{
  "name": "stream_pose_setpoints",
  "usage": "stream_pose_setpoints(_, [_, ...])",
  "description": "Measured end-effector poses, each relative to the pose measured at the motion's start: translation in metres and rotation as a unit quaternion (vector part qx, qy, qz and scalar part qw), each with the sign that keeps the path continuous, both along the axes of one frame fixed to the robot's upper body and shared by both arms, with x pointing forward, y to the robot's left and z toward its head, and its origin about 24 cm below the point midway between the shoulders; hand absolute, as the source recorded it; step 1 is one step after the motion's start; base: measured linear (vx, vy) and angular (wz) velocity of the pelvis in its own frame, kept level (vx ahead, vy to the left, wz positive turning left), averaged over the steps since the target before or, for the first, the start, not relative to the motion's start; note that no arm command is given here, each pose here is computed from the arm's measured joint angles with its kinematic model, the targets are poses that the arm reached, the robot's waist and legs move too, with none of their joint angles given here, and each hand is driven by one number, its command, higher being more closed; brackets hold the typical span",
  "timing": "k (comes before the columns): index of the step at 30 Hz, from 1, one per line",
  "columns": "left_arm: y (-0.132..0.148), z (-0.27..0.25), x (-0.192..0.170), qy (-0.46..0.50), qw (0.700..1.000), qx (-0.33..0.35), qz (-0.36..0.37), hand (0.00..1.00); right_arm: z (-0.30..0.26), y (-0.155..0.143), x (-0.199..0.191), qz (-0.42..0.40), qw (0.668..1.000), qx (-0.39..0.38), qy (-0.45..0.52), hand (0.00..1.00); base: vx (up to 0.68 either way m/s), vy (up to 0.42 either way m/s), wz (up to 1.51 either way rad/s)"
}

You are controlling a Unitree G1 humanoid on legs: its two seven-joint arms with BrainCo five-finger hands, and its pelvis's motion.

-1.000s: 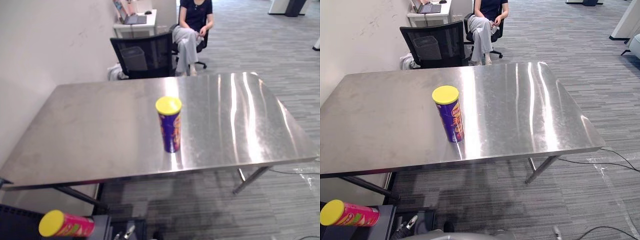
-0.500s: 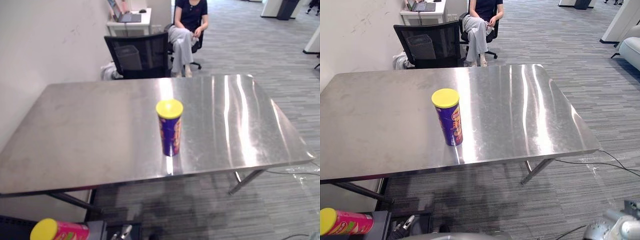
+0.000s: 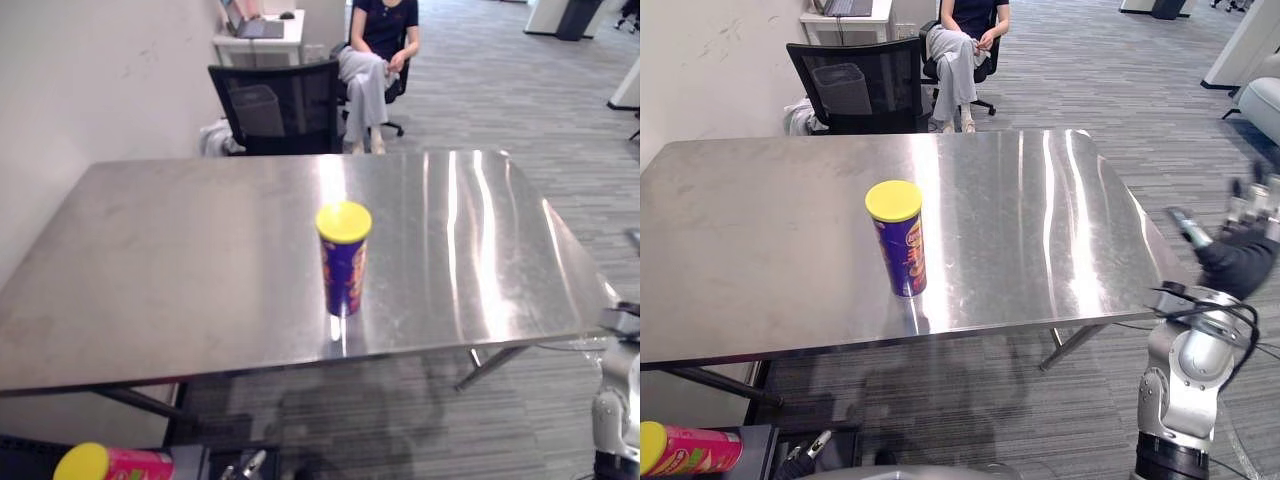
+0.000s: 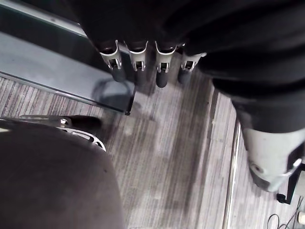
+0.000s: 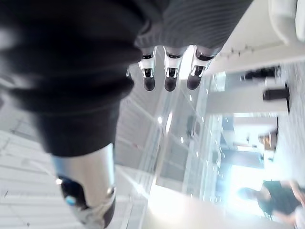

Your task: Put the gum and the chips on the shelf.

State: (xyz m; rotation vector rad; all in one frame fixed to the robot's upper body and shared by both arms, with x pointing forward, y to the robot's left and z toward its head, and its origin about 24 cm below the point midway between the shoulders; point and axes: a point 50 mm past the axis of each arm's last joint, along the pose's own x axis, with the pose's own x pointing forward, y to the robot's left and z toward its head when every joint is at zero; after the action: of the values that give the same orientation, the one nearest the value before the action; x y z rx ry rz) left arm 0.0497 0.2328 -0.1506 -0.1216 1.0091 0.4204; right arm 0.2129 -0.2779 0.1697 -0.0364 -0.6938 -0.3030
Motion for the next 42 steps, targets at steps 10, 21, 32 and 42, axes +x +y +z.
stream_pose_setpoints(10, [0.001,-0.001,-0.005,0.01,1.0,0.007,-0.02,0.0,-0.042,0.066,0.04,0.259,0.954,-0.037,0.148,0.0,-0.01,0.006,0.14])
stream_pose_setpoints(21, [-0.008,-0.004,-0.011,0.019,0.999,-0.003,-0.04,0.0,-0.048,0.102,0.067,0.328,0.924,-0.057,0.186,0.0,-0.07,0.001,0.18])
stream_pose_setpoints(32, [-0.007,-0.002,-0.007,0.005,0.999,0.0,-0.045,0.0,-0.044,0.107,0.078,0.312,0.928,-0.065,0.19,0.0,-0.03,-0.011,0.07])
stream_pose_setpoints(42, [-0.008,-0.001,-0.006,0.001,0.999,0.001,-0.048,0.0,-0.054,0.106,0.085,0.31,0.924,-0.059,0.216,0.0,0.0,-0.003,0.03])
